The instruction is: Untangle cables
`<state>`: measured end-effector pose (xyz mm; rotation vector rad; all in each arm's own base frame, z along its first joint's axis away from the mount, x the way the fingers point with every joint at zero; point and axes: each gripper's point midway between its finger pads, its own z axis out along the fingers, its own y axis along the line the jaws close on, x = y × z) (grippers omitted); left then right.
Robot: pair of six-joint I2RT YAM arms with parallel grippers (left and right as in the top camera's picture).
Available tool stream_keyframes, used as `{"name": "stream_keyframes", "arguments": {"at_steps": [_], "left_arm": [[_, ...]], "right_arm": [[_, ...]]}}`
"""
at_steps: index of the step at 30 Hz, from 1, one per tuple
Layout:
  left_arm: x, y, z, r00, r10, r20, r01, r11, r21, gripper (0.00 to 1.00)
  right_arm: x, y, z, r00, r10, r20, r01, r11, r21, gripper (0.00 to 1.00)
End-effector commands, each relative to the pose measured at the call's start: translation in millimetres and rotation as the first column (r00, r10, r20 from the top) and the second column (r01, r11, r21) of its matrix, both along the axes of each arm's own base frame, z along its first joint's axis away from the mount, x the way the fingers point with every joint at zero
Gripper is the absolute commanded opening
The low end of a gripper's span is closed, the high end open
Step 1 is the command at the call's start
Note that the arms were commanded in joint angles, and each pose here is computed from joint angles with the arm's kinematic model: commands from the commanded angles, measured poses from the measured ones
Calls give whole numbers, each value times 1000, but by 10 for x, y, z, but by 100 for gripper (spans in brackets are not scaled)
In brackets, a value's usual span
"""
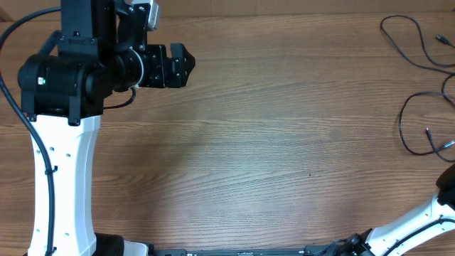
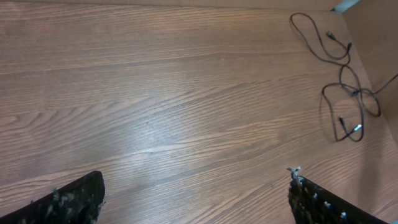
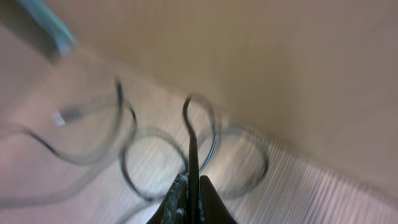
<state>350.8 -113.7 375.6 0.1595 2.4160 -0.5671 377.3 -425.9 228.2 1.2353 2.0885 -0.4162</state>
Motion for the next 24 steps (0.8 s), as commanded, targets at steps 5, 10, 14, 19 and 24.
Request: {"name": "stream_keyframes", "arguments": {"at_steps": [5,10,14,19,24], "left_arm": [[-16,-92,-4,999,-28,19,27,999,43,95],[-54,-155,-15,999,-47,12,46,998,45,95],[-51,-157,-12,999,-47,14,47,998,45,95],[-52,-157,-13,999,-48,14,47,998,45,95],[-59,-144,-26,999,-51,12,50,997,58,100]], "right_arm": [[5,380,-1139,995,62,-84,-42,976,214,4],[-62,513,-1411,990,74,-122,-41,965,258,4],[-39,574,-1464,992,77,-99,-46,956,290,4],[34,635,-1383,995,89,-50,-69,946,317,100],[340,900,-314,964,227,142,-254,942,219,100]]}}
